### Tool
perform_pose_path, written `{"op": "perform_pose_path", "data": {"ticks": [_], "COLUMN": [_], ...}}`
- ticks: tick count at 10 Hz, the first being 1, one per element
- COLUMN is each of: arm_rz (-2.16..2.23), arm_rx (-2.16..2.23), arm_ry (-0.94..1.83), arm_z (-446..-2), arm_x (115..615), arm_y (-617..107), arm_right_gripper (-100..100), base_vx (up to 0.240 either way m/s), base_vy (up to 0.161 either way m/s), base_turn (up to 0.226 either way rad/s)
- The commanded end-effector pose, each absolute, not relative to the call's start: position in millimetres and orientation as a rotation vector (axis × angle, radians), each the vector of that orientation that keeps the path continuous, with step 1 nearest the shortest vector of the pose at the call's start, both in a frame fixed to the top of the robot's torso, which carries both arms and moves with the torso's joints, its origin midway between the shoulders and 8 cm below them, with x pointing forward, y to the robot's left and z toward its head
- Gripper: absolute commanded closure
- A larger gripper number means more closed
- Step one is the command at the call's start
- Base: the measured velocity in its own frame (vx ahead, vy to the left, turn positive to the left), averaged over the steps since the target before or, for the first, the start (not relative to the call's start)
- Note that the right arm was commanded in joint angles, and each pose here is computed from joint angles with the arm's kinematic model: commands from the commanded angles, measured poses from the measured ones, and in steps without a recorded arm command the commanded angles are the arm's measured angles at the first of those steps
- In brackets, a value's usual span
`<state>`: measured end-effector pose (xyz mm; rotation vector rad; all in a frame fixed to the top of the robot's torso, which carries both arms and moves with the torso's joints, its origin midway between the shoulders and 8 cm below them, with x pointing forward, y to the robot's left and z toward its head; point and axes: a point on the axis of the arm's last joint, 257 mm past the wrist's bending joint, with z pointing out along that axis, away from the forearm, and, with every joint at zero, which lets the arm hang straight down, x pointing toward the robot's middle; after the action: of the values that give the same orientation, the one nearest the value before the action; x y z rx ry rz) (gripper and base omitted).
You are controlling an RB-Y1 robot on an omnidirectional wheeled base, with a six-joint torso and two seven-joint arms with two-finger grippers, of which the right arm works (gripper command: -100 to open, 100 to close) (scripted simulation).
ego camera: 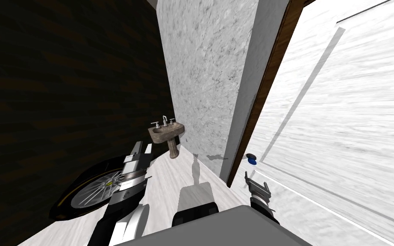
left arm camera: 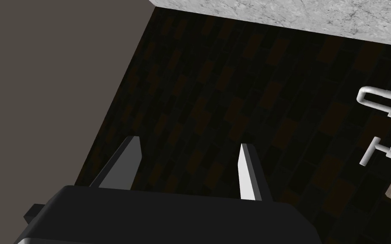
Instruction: Pull the door open
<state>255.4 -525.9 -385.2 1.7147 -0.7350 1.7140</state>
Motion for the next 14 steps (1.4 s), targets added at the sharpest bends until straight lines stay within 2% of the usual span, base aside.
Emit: {"op": "perform_pose_path", "data": {"ticks": [1, 14], "arm_rz": [1.702, 1.755], "arm_rx": [1.702, 1.75], "arm_ry": [-0.793, -0.726], "arm_z": [-391.5, -395.3], "arm_x": [243.2, 218.5], "arm_y": [-532.9, -574.7], "arm_right_gripper": [-100, -100], "base_vx": [0.067, 0.106], "base_vy": [-0.108, -0.02], "base_turn": [0.162, -0.048]}}
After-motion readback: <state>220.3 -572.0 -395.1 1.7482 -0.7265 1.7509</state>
